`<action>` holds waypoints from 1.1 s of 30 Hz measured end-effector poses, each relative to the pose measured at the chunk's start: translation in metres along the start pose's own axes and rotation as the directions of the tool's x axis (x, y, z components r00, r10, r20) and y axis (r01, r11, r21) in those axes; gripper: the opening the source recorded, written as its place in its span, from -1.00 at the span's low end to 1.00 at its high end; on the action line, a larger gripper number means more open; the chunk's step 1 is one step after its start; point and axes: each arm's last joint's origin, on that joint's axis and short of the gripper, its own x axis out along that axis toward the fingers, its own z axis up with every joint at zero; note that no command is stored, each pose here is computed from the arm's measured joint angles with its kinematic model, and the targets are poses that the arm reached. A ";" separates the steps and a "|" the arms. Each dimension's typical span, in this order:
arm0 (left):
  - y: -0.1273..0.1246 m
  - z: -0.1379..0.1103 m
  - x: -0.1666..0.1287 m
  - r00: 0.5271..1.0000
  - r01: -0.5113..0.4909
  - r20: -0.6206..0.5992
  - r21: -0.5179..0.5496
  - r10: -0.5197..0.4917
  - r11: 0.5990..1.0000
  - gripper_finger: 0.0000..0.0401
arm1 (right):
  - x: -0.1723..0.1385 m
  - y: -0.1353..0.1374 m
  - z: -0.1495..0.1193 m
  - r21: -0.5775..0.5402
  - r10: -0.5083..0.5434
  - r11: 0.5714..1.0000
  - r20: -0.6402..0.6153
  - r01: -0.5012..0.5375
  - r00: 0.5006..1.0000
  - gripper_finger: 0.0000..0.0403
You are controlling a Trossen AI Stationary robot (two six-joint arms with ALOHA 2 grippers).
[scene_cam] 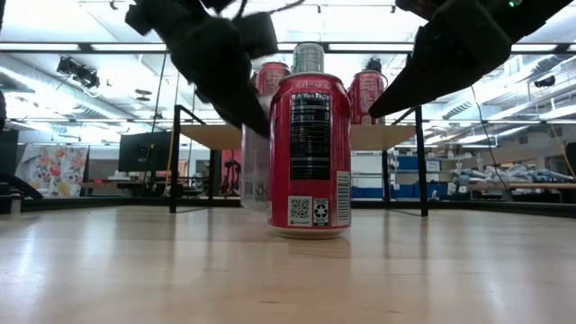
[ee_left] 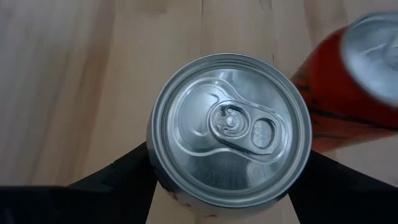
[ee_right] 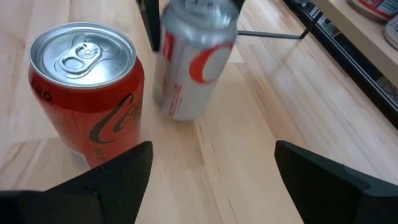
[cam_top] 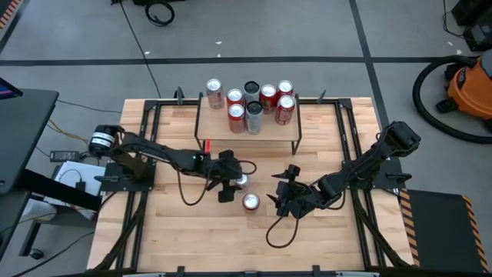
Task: Place canned beverage on shelf
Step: Put the white soda can on the shelf aligned with the other white soda can
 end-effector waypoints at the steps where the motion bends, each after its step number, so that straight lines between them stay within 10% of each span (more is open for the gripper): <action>1: 0.000 0.001 -0.005 1.000 -0.003 0.006 -0.003 0.003 1.000 0.46 | 0.000 0.000 0.000 0.001 -0.001 1.000 -0.001 0.001 1.000 0.73; 13: 0.017 0.013 -0.092 0.991 -0.118 0.056 -0.034 0.120 0.992 0.46 | 0.000 0.000 0.000 -0.002 -0.004 1.000 -0.002 0.004 1.000 0.73; 33: 0.120 0.026 -0.174 0.982 -0.181 0.043 -0.075 0.184 0.981 0.54 | 0.002 0.000 0.003 0.005 0.011 1.000 0.020 -0.011 1.000 0.72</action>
